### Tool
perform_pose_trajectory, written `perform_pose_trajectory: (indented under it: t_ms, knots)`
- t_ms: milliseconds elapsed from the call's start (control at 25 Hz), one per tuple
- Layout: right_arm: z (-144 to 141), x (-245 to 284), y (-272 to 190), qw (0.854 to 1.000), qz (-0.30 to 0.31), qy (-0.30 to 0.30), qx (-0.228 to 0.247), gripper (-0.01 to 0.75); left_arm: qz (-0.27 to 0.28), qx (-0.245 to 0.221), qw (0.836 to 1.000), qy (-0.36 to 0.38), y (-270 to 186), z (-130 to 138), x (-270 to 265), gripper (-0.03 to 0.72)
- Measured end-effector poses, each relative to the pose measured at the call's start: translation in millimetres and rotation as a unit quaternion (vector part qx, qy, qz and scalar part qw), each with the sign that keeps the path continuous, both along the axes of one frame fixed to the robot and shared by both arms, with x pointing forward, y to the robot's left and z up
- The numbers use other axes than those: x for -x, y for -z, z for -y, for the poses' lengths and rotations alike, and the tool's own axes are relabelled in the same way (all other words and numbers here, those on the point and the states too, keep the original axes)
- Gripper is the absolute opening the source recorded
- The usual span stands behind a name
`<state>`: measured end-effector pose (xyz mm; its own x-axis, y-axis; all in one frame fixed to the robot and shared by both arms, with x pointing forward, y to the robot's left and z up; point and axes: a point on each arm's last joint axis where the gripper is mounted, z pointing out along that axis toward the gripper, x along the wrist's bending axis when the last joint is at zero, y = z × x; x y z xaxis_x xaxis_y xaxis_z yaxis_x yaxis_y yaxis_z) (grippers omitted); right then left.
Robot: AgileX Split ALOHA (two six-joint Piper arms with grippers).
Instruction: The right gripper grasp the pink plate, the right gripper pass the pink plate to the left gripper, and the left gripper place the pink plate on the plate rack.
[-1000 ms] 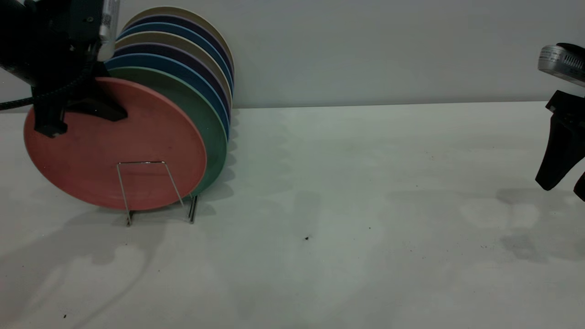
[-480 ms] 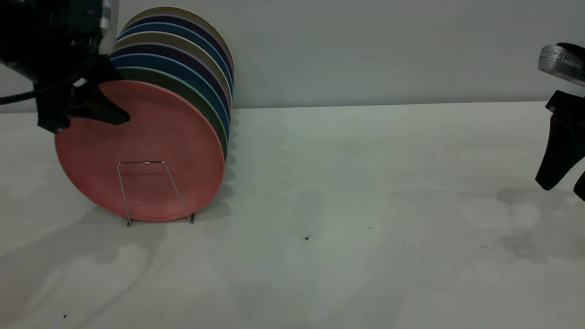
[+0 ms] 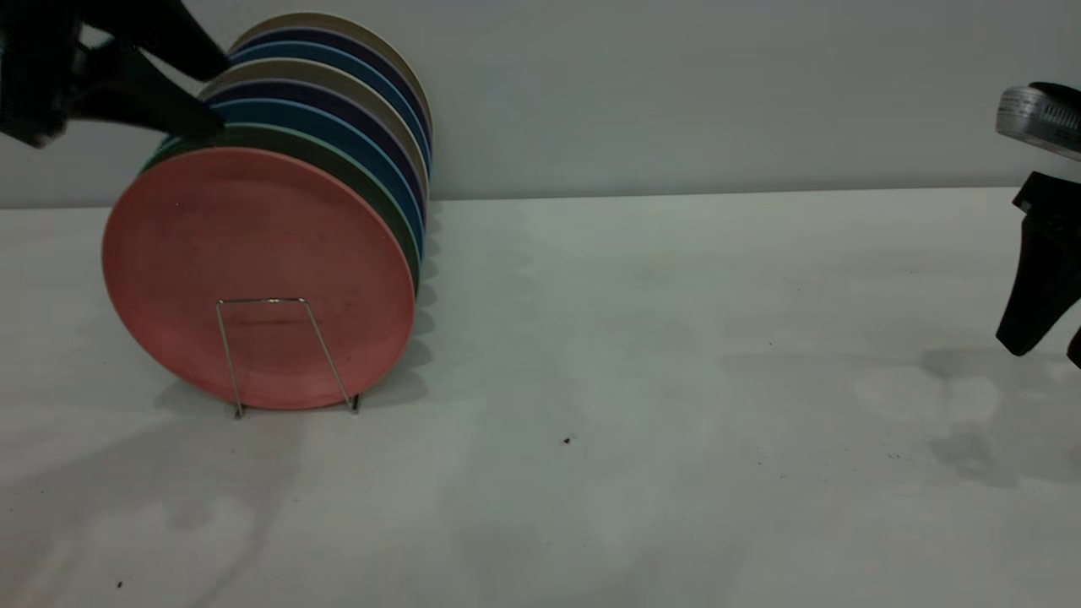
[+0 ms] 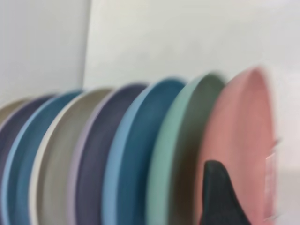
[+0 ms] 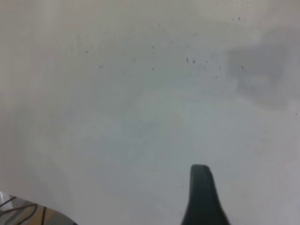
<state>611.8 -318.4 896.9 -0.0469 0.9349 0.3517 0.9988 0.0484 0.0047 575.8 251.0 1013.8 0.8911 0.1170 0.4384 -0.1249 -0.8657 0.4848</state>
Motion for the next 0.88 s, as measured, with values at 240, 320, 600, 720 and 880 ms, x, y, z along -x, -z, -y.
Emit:
perform_pose_trajectory:
  t_ms: [240, 320, 600, 720, 880]
  knots:
    - [-3.3, -4.5, -1.9, 0.999, 0.027, -0.01, -0.016, 0.541, -0.086, 0.123, 0.97, -0.189, -31.5, -0.2, 13.6, 0.447]
    - [-7.9, -7.4, -3.7, 0.999, 0.038, -0.026, -0.013, 0.541, -0.125, 0.188, 0.925, -0.305, -39.1, -7.3, 13.5, 0.447]
    - [-50.4, -15.8, -19.4, 0.985, 0.022, -0.131, 0.107, 0.512, -0.281, 0.212, 0.728, -0.588, -40.5, -52.9, 40.7, 0.447]
    - [-69.8, -17.9, -33.3, 0.973, 0.004, -0.151, 0.175, 0.509, -0.276, 0.143, 0.71, -0.632, -44.0, -64.2, 56.6, 0.447]
    - [-80.8, -18.5, -48.9, 0.961, 0.0, -0.146, 0.233, 0.509, -0.245, 0.121, 0.714, -0.644, -69.0, -68.3, 82.3, 0.446]
